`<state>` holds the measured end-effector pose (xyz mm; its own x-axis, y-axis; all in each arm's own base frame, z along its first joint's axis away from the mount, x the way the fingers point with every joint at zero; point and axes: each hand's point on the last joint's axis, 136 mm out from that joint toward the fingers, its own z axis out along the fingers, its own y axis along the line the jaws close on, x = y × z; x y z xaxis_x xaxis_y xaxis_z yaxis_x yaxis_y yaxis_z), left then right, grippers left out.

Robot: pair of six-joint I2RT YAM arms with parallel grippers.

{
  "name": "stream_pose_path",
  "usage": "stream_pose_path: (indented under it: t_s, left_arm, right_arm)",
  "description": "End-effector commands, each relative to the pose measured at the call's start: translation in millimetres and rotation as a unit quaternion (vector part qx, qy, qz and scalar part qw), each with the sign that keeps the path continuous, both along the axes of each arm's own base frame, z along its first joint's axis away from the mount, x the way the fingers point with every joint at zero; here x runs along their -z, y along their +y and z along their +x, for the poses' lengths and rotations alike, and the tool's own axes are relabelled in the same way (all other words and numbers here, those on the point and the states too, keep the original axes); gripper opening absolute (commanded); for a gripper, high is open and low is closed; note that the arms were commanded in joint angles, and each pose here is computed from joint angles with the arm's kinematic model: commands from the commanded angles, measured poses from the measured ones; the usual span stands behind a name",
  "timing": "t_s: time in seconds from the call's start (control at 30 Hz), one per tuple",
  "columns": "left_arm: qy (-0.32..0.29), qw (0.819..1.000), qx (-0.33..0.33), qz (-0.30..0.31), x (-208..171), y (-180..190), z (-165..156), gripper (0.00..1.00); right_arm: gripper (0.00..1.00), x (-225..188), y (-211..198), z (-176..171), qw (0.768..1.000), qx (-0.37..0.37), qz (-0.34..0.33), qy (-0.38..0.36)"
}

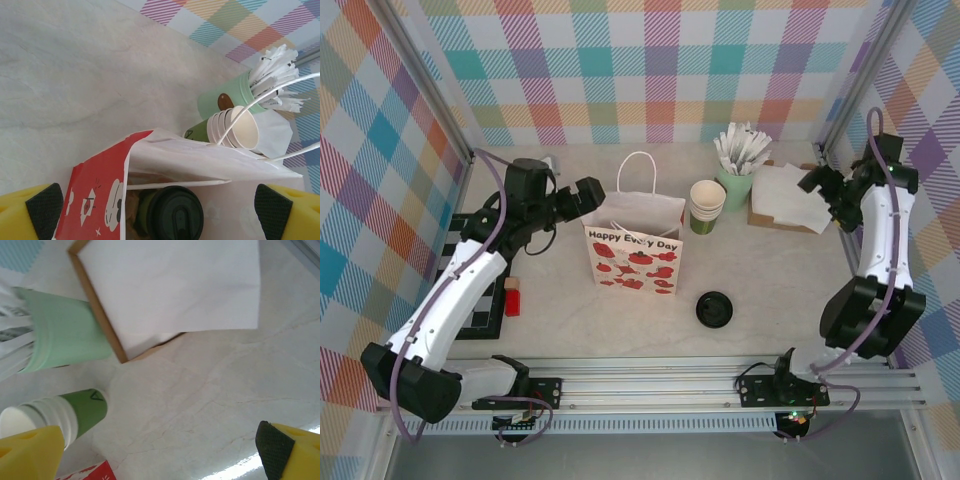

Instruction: Pack the takeout coffee

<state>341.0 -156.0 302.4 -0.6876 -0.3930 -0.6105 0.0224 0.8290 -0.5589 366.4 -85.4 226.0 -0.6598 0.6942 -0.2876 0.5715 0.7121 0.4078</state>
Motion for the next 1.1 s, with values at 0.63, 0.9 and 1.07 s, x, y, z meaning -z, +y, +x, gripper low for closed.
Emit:
stream_pose_path:
  t_s: [0.63, 0.9, 1.07]
  left_arm:
    - [-0.034, 0.984, -0.169, 0.047, 2, 71, 29, 1.0]
    - [-0.029, 0.982, -0.178, 0.062, 0, 77, 33, 1.0]
    - [-0.027, 0.982, -0.174, 0.063, 1, 76, 38, 1.0]
  right_arm:
    - [0.95, 140, -55, 62, 0.977, 0.187, 0.1, 0.037]
    - [0.77, 146, -60, 77, 0.98, 0.178, 0.085, -0.012]
    - [0.47, 141, -61, 74, 0.983, 0.168, 0.063, -0.04]
